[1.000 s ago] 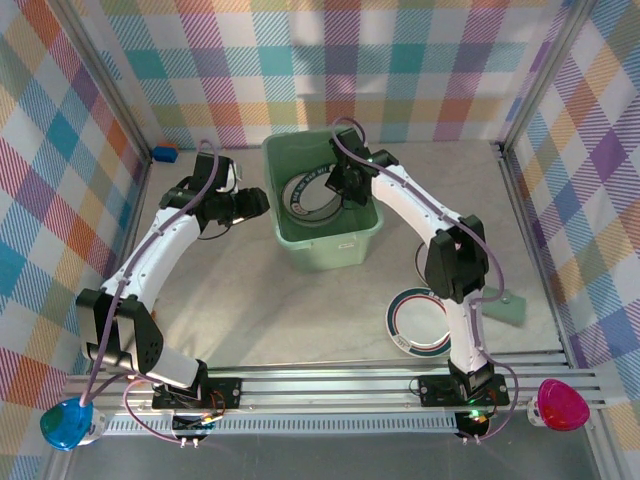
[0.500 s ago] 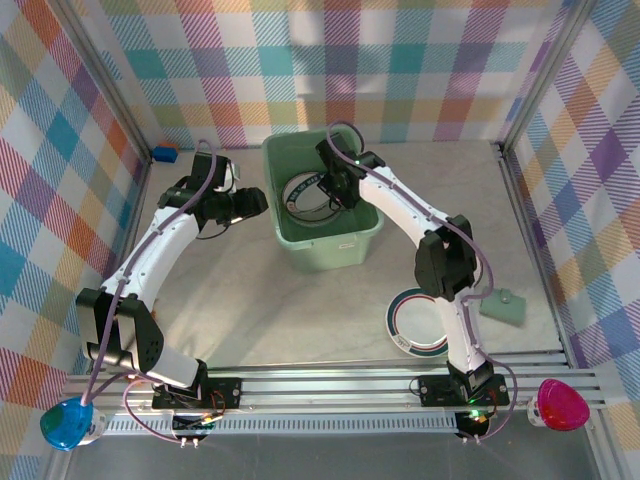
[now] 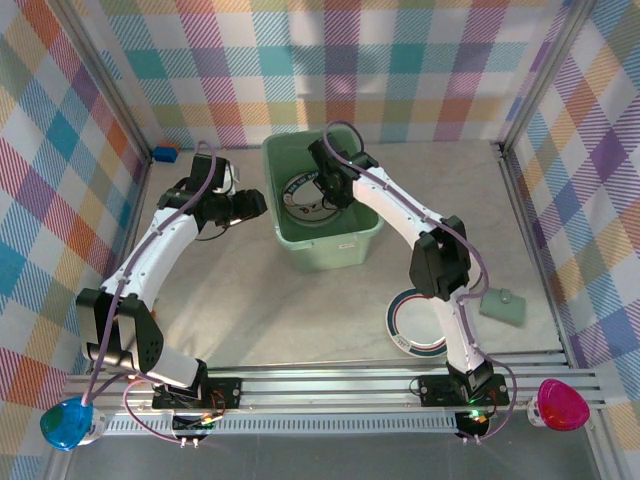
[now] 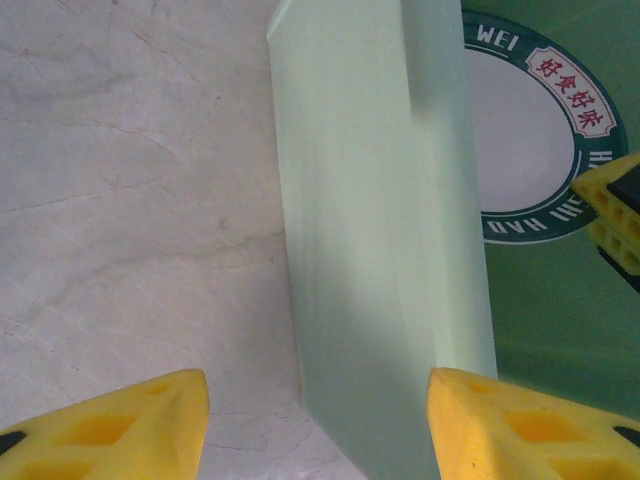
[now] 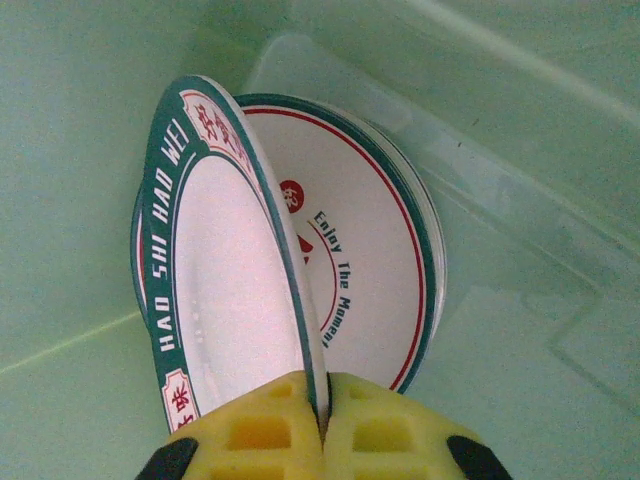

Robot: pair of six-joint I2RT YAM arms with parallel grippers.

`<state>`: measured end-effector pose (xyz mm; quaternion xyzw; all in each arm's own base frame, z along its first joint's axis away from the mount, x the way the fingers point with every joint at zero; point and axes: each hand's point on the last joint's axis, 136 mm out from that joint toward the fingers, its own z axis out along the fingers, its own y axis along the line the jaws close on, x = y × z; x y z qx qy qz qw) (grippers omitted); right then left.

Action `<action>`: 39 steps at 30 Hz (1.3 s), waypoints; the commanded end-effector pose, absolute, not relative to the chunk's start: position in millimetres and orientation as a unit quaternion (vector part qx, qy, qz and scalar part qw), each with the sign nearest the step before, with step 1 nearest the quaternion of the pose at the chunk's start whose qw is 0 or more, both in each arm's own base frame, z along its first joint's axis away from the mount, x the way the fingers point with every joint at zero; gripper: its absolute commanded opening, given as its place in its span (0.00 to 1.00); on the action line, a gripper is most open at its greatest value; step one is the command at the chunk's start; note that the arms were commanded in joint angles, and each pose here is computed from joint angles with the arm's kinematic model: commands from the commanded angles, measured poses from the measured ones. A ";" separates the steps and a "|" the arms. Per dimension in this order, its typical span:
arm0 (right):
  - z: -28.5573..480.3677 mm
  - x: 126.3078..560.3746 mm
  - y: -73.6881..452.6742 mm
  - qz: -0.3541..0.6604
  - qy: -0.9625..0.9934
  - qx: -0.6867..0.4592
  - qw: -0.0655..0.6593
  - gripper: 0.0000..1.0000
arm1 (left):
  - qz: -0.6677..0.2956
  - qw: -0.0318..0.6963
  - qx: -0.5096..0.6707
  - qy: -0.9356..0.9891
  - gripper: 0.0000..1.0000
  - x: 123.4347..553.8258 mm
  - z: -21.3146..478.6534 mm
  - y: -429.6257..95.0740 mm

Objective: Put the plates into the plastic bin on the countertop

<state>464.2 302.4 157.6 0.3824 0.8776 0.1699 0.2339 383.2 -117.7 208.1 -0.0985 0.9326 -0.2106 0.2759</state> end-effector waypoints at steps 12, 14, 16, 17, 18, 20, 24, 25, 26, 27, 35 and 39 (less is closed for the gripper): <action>169.1 449.5 319.5 0.136 0.876 0.376 0.270 0.00 | -0.219 0.301 -0.085 0.924 0.60 372.2 228.4 -112.4; 179.7 452.7 320.4 0.137 0.872 0.367 0.292 0.00 | -0.221 0.301 -0.086 0.924 0.60 372.1 228.6 -113.0; 185.1 453.7 320.3 0.141 0.868 0.371 0.300 0.00 | -0.223 0.300 -0.087 0.923 0.60 371.3 228.1 -113.4; 185.1 454.0 320.6 0.143 0.867 0.373 0.299 0.00 | -0.224 0.300 -0.087 0.923 0.60 371.0 228.1 -113.6; 183.3 453.1 321.0 0.143 0.866 0.378 0.296 0.00 | -0.226 0.300 -0.087 0.923 0.60 370.5 228.2 -113.8; 178.5 452.0 323.6 0.146 0.865 0.383 0.289 0.00 | -0.227 0.301 -0.088 0.922 0.60 369.6 228.4 -113.9; 161.5 445.0 329.5 0.152 0.861 0.413 0.254 0.00 | -0.226 0.302 -0.088 0.922 0.60 367.0 229.3 -112.9; 157.7 442.9 331.6 0.154 0.860 0.421 0.245 0.00 | -0.225 0.303 -0.088 0.922 0.60 366.4 229.8 -112.5; 153.7 440.8 333.6 0.154 0.859 0.426 0.238 0.00 | -0.225 0.303 -0.088 0.922 0.60 365.6 229.8 -112.6; 151.1 438.9 335.1 0.153 0.858 0.430 0.235 0.00 | -0.224 0.302 -0.089 0.922 0.60 365.1 229.1 -112.0; 131.8 437.6 330.2 0.130 0.852 0.449 0.236 0.04 | -0.225 0.298 -0.089 0.924 0.60 363.4 226.1 -112.3; 125.1 441.0 332.7 0.133 0.851 0.448 0.238 0.09 | -0.225 0.296 -0.090 0.924 0.60 363.2 224.5 -112.4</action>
